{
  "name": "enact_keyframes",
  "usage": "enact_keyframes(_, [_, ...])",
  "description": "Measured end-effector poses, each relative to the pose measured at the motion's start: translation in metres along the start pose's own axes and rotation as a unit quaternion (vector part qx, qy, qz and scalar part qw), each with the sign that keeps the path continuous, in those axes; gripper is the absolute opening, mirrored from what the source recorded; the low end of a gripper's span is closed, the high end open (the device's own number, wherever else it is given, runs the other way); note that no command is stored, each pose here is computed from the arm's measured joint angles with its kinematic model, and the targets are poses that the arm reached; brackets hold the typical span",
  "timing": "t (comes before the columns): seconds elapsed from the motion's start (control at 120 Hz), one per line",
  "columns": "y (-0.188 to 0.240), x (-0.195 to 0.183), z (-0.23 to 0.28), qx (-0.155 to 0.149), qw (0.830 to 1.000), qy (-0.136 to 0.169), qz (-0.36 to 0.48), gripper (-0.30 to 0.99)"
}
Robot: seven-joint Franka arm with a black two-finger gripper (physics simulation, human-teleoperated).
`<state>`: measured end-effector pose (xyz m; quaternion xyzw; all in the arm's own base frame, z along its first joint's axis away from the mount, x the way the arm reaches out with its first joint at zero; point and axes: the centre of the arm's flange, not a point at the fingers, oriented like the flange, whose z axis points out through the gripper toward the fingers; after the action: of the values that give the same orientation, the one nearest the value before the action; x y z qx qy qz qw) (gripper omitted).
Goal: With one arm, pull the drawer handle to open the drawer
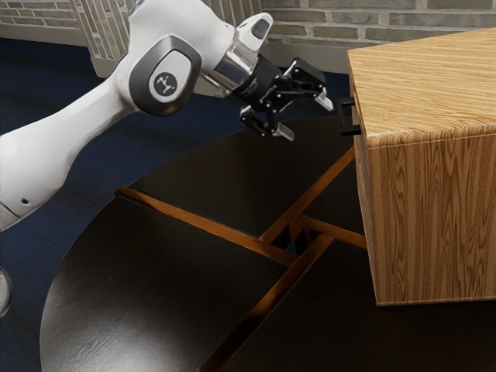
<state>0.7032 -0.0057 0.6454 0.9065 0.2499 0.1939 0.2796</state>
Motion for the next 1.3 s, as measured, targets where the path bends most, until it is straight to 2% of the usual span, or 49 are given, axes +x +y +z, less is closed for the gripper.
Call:
enact_keyframes(0.233, [0.006,0.002,0.009,-0.015,1.000,-0.005,0.003,0.68])
enact_keyframes(0.35, [0.001,0.004,0.026,-0.004,1.000,-0.006,0.003,0.68])
enact_keyframes(0.708, [0.003,0.003,0.028,-0.006,1.000,-0.007,0.008,0.68])
enact_keyframes(1.075, [-0.003,-0.005,0.037,0.009,1.000,-0.018,0.005,0.68])
enact_keyframes(1.3, [0.003,-0.011,0.029,0.015,1.000,-0.014,0.007,0.69])
